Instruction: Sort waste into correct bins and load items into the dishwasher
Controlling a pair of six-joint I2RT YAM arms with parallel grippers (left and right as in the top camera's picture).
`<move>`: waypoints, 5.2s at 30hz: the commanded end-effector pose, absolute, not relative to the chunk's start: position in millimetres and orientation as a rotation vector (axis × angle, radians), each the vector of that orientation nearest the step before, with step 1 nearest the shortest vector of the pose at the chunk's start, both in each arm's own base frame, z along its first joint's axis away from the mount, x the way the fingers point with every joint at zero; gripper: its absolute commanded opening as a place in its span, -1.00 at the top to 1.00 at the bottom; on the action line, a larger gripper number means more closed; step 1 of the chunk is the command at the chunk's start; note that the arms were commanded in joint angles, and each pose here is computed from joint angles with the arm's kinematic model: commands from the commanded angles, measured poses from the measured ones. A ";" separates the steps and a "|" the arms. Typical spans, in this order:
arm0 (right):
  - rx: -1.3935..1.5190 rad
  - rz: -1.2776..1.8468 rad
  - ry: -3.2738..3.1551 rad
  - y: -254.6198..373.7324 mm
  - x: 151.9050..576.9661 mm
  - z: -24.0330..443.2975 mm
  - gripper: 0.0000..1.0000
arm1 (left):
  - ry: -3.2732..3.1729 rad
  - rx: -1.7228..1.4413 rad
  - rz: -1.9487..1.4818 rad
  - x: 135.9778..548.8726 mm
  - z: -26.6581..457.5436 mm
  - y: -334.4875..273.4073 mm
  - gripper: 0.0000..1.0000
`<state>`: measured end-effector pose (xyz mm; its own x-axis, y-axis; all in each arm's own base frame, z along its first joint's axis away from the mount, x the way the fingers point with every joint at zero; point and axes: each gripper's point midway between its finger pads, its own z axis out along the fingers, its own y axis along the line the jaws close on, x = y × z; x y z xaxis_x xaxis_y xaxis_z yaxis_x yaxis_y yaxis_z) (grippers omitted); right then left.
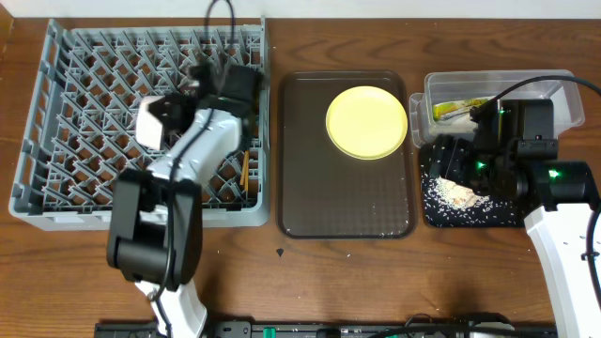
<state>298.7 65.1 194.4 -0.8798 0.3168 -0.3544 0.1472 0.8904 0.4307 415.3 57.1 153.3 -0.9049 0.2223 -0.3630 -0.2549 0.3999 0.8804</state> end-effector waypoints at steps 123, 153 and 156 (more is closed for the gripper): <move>-0.264 0.945 2.467 139.3 323.2 207.4 -0.45 | 2.574 0.118 0.769 410.7 166.6 129.7 -0.65; -0.155 0.835 2.379 135.2 286.9 260.6 -0.99 | 2.308 0.047 -0.419 267.7 311.4 -47.6 -0.86; -0.155 0.836 2.385 135.1 283.2 260.8 -0.99 | 2.310 0.047 -0.419 268.0 311.0 -47.7 -0.86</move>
<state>285.0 133.1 260.4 -0.8084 0.0833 -0.5828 -0.2989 0.7948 0.5282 268.6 -42.4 305.7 -0.7023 -0.0812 -0.7073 0.1467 0.9557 -0.2553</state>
